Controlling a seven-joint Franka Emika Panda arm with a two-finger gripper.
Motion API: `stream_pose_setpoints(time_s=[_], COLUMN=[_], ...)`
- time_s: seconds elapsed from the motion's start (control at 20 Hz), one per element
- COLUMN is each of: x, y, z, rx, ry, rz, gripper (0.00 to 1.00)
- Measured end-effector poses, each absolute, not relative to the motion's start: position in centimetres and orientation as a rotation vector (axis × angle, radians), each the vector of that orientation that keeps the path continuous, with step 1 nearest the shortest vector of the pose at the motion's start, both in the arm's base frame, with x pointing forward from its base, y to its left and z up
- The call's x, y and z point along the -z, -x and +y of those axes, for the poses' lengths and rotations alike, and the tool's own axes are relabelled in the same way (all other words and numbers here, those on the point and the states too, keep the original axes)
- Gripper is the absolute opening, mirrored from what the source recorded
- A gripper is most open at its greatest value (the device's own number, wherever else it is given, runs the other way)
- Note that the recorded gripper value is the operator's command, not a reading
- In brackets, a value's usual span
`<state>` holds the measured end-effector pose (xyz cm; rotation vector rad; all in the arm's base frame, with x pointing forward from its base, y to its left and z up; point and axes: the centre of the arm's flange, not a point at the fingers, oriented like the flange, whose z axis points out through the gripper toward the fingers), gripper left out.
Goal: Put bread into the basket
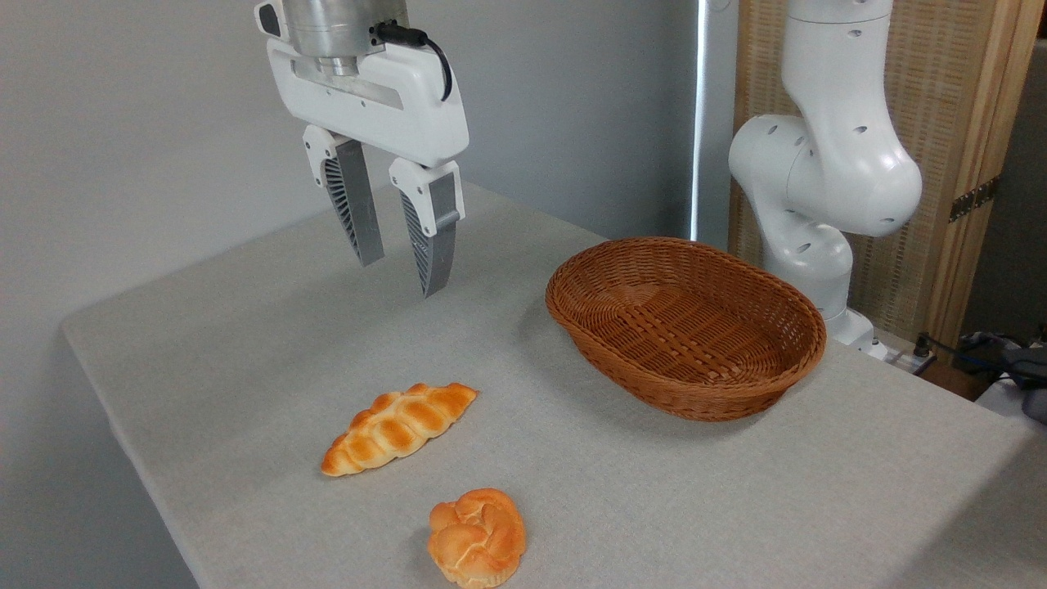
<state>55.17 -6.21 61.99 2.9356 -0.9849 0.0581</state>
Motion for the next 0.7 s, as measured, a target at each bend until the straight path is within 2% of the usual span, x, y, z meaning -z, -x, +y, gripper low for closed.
stream_pose_setpoints(time_s=[0.7], x=[-61.99], y=[-55.20], z=[-6.00], rx=[-0.058], ry=[-2.938], rz=[-0.979], gripper=[1.00])
